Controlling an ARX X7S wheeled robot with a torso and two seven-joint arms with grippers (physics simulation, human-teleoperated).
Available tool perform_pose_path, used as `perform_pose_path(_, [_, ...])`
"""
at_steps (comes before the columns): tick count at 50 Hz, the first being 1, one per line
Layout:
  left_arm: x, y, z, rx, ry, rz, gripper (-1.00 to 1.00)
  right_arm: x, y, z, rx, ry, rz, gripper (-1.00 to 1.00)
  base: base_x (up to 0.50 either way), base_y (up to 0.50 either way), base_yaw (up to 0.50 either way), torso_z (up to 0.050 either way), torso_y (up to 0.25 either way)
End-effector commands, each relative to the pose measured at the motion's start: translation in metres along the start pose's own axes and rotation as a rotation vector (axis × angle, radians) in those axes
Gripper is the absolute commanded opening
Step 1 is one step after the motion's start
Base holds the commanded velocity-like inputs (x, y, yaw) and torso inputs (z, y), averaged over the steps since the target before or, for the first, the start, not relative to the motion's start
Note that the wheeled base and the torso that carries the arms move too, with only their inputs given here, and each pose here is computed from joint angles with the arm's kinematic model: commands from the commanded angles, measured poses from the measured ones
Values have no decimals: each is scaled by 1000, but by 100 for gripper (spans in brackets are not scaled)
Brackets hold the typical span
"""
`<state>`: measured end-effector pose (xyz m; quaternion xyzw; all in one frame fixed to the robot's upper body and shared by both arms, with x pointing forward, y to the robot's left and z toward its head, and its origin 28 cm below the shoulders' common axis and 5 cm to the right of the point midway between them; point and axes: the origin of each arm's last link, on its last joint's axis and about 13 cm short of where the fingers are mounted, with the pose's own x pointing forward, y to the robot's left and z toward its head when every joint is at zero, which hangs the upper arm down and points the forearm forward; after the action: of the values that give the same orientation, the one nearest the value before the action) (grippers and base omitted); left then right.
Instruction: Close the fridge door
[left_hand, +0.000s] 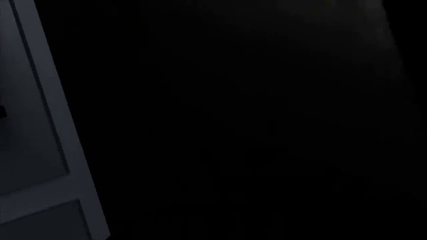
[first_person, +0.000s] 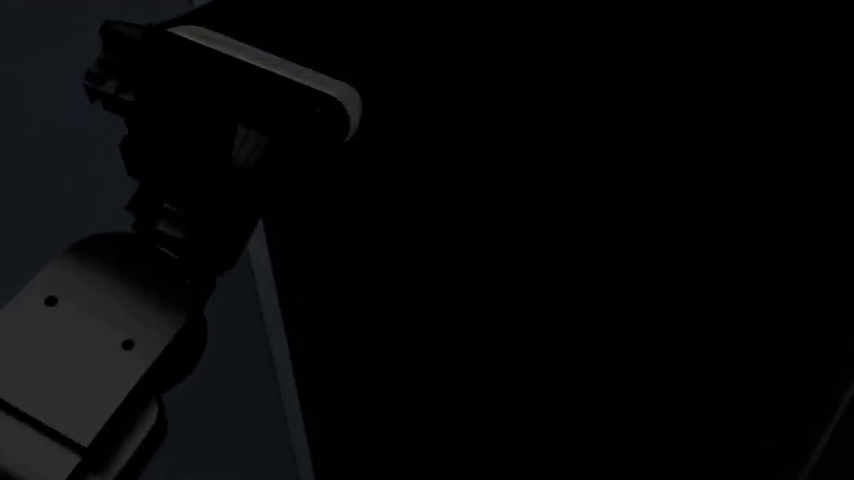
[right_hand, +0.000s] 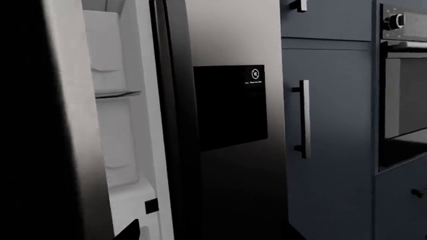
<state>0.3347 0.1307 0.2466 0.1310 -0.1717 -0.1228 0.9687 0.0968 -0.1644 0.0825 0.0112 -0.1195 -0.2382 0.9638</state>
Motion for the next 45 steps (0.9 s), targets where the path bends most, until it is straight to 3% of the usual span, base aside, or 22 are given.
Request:
perform_pose_path(1, [32, -10, 25, -47, -8, -23, 100, -7, -6, 2, -5, 1, -26, 100, 0, 0, 0, 0, 0])
perform_pose_path(8, [48, -17, 40, -43, -20, -11, 100, -17, -15, -1, 10, 2, -72, 100, 0, 0, 0, 0, 0])
perform_pose_path(11, [48, -19, 43, -43, -31, -17, 100, -27, -30, -3, 34, 0, -162, 100, 0, 0, 0, 0, 0])
perform_pose_path(13, [50, -19, 42, -46, -33, -15, 100, -44, -53, -8, 66, 16, -300, 100, 0, 0, 0, 0, 0])
perform_pose_path(17, [61, -18, 44, -54, -38, -3, 100, -64, -75, -10, 71, 5, -382, 100, 0, 0, 0, 0, 0])
perform_pose_path(28, [95, -15, 61, -48, -4, 56, 100, -72, -83, -18, 79, -5, -397, 100, 2, -1, -1, 0, 0])
perform_pose_path(45, [101, 1, 67, -207, 134, 145, 100, -76, -88, -22, 88, -6, -393, 100, 0, 0, 0, 0, 0])
